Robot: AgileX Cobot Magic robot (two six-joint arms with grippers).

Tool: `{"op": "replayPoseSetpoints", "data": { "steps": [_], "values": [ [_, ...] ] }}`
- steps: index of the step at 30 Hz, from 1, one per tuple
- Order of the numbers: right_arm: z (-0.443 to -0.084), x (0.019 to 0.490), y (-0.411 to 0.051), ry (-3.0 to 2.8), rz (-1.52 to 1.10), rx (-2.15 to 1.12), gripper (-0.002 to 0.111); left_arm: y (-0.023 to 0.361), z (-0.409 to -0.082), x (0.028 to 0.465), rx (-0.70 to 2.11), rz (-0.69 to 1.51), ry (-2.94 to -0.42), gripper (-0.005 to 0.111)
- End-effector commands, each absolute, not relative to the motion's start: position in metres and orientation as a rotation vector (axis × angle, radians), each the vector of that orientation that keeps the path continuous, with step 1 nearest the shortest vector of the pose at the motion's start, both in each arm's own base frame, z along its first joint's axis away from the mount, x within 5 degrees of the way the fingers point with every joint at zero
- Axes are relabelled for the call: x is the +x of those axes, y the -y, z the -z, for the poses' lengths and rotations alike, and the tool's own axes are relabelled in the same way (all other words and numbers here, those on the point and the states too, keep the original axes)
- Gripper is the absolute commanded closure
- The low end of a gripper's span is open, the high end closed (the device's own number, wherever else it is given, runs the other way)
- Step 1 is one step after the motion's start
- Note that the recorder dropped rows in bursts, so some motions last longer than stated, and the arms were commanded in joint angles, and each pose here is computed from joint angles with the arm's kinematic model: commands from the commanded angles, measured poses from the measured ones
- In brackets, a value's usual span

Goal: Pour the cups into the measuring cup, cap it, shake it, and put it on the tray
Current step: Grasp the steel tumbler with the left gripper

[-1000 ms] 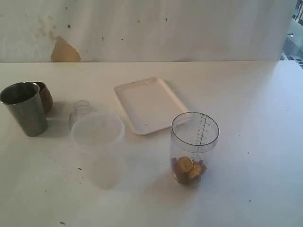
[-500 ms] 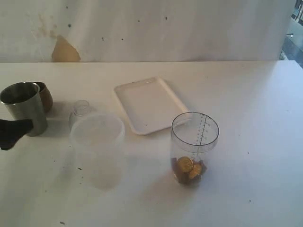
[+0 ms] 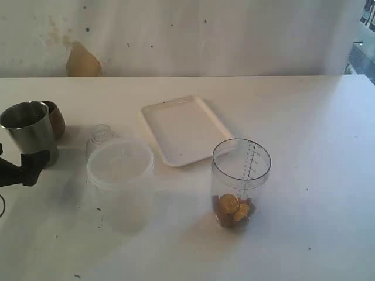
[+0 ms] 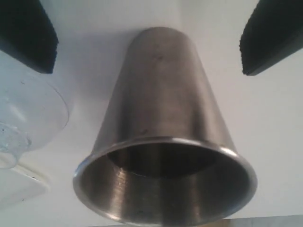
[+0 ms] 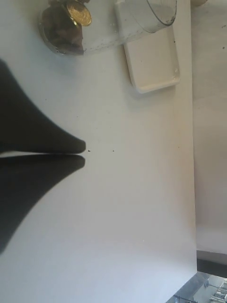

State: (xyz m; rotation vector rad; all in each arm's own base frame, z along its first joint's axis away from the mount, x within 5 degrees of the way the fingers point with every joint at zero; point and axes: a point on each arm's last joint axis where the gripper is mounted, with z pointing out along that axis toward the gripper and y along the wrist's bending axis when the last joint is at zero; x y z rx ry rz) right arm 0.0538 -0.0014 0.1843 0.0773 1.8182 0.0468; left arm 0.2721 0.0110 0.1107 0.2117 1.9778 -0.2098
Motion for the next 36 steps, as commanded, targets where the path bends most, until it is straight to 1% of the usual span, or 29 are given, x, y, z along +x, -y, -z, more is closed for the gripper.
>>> {"op": "replayPoseSetpoints", "data": {
  "steps": [1,12,19,28,36],
  "values": [
    [-0.183,0.054,0.002,-1.818,-0.043,0.083,0.108,-0.010,-0.108,0.284,0.212,0.233,-1.921,0.002],
    [-0.183,0.054,0.002,-1.818,-0.043,0.083,0.108,-0.014,-0.094,0.312,0.183,0.264,-1.892,0.002],
    [-0.183,0.054,0.002,-1.818,-0.043,0.083,0.108,-0.014,-0.088,0.322,0.199,0.279,-1.874,0.002],
    [-0.183,0.054,0.002,-1.818,-0.043,0.083,0.108,-0.012,-0.092,0.331,0.246,0.293,-1.826,0.002],
    [-0.183,0.054,0.002,-1.818,-0.043,0.083,0.108,-0.013,-0.091,0.332,0.238,0.294,-1.840,0.002]
  ]
}}
